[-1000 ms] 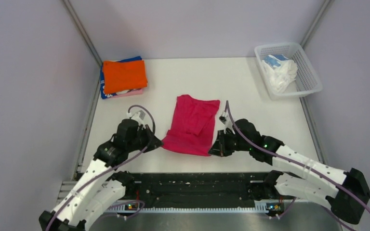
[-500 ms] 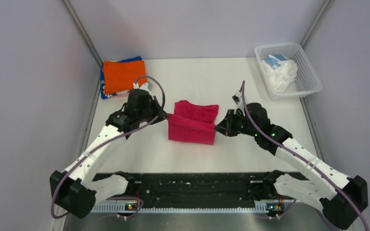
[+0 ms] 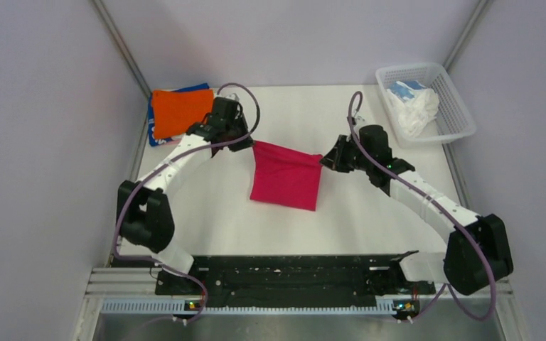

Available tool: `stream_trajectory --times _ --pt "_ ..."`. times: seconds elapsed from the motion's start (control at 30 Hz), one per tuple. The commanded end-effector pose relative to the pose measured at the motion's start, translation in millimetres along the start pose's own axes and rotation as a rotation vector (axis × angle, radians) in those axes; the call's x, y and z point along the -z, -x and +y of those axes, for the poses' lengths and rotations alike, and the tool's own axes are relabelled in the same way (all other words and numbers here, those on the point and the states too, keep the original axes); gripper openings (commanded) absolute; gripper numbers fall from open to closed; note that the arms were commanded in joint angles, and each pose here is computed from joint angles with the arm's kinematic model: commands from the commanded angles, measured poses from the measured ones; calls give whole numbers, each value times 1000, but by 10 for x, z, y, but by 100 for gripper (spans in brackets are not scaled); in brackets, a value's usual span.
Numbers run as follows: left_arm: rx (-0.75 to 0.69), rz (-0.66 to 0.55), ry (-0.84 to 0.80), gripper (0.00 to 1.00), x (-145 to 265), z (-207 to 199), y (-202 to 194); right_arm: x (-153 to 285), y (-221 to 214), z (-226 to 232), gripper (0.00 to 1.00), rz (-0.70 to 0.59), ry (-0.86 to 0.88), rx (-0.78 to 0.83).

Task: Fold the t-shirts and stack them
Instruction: Fold the long partially folded tshirt into a neat square

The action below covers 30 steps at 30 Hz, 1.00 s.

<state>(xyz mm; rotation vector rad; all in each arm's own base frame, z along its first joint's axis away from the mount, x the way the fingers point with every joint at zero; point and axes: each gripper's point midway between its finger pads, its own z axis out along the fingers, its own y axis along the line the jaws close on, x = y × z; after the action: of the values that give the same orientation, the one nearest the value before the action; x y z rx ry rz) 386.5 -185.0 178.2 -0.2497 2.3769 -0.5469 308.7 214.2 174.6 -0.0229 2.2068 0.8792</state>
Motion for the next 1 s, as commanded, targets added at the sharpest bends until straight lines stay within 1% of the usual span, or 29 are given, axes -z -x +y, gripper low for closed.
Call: stream_trajectory --times 0.0,0.13,0.23,0.27,0.37,0.4,0.43,0.47,0.5,0.53,0.57,0.6,0.7,0.87,0.97 --pt "-18 -64 23 0 -272 59 431 -178 343 -112 0 -63 -12 21" --pt "-4 6 51 0 -558 164 464 -395 371 -303 0 -53 -36 -11" --pt "-1 52 34 0 -781 198 437 -534 346 -496 0 -30 -82 -32" --pt "-1 63 30 0 -851 212 439 -587 376 -546 0 -44 -87 -24" --pt "2 95 38 0 -1087 284 407 -773 396 -736 5 -43 -102 -35" --pt "4 102 39 10 -1151 303 408 -833 400 -800 8 -37 -109 -50" --pt "7 108 40 21 -1212 318 407 -878 422 -839 14 -33 -116 -71" --pt "16 111 40 34 -1251 328 422 -923 434 -885 28 -29 -122 -86" --pt "28 117 32 48 -1280 329 433 -956 451 -907 52 -30 -127 -91" --pt "38 126 15 85 -1291 312 440 -975 484 -920 72 -35 -133 -93" --pt "45 135 -6 98 -1283 286 443 -979 510 -931 94 -40 -143 -96" --pt "51 143 -21 99 -1269 269 432 -974 526 -952 98 -43 -159 -98" --pt "61 180 -46 99 -1196 270 267 -877 553 -967 99 -61 -192 -96" --pt "92 252 -140 99 -1013 257 -222 -596 449 -922 99 -97 -199 -102" --pt "104 290 -158 95 -947 249 -531 -388 364 -947 99 -115 -244 -125"
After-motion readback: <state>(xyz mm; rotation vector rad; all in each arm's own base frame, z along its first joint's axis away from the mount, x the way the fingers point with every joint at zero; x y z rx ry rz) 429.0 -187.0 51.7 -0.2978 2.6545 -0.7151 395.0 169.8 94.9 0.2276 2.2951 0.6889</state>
